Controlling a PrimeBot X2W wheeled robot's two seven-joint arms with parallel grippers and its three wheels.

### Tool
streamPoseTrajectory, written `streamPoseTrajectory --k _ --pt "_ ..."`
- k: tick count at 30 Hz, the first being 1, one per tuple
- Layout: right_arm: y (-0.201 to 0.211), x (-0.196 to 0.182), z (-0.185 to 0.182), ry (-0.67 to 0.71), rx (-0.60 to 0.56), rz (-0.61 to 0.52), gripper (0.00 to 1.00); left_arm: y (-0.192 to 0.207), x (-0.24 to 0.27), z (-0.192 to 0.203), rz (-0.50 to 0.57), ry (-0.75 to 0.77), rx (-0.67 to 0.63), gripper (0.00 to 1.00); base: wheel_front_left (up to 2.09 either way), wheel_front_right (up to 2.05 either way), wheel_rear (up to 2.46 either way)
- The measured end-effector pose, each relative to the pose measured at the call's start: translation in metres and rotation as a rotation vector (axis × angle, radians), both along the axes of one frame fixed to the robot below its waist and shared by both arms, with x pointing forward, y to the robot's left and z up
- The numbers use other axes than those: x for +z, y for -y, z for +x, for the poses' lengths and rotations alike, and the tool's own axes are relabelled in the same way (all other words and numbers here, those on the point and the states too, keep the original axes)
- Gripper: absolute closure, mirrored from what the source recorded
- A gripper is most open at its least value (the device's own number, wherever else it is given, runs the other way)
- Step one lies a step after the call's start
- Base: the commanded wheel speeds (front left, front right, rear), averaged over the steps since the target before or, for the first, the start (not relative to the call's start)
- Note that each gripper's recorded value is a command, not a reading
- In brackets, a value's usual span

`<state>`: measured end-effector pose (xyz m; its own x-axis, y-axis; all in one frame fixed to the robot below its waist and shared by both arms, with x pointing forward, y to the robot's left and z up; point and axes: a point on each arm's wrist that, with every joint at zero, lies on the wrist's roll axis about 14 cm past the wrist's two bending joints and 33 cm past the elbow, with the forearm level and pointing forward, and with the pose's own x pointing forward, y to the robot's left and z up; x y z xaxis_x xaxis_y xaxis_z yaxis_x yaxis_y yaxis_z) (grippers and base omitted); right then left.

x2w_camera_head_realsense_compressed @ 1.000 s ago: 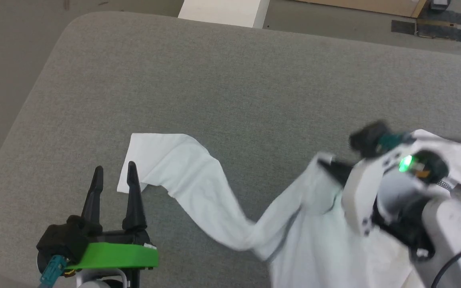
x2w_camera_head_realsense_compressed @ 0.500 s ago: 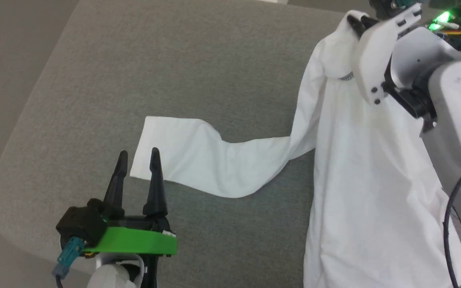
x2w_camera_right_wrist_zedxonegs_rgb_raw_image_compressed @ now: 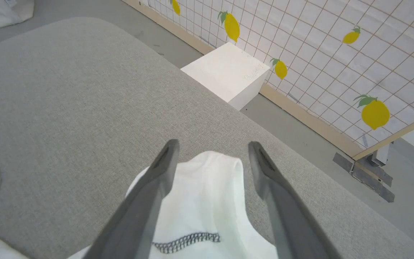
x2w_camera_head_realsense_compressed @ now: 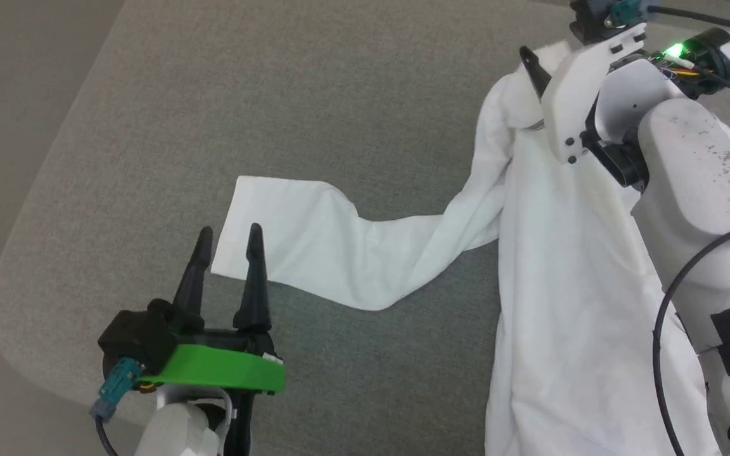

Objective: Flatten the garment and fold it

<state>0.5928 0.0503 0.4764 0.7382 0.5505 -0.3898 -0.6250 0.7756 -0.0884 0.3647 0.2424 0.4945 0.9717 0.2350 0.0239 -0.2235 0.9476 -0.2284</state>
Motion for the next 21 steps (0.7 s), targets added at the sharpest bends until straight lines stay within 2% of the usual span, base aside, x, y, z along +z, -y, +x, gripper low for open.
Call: streamPoseTrajectory --k 5,11,15,17,21 --pt "0.016 0.045 -0.003 0.1 -0.024 0.093 0.0 -0.001 0.009 -0.004 0.03 0.024 -0.002 0.0 0.0 0.0 0.0" --pt "0.088 0.075 -0.032 0.212 -0.154 0.173 0.0 0.007 0.012 -0.011 0.049 0.036 -0.036 0.0 0.0 0.0 0.0" --pt "0.143 0.077 -0.081 0.276 -0.294 0.198 0.0 0.018 0.017 -0.01 0.042 0.059 -0.075 0.0 0.0 0.0 0.0" --pt "0.166 0.07 -0.112 0.278 -0.382 0.224 0.0 0.024 0.019 -0.01 0.036 0.067 -0.097 0.0 0.0 0.0 0.0" --pt "0.206 0.052 -0.167 0.262 -0.518 0.2 0.0 0.037 0.018 -0.01 0.023 0.07 -0.138 0.0 0.0 0.0 0.0"
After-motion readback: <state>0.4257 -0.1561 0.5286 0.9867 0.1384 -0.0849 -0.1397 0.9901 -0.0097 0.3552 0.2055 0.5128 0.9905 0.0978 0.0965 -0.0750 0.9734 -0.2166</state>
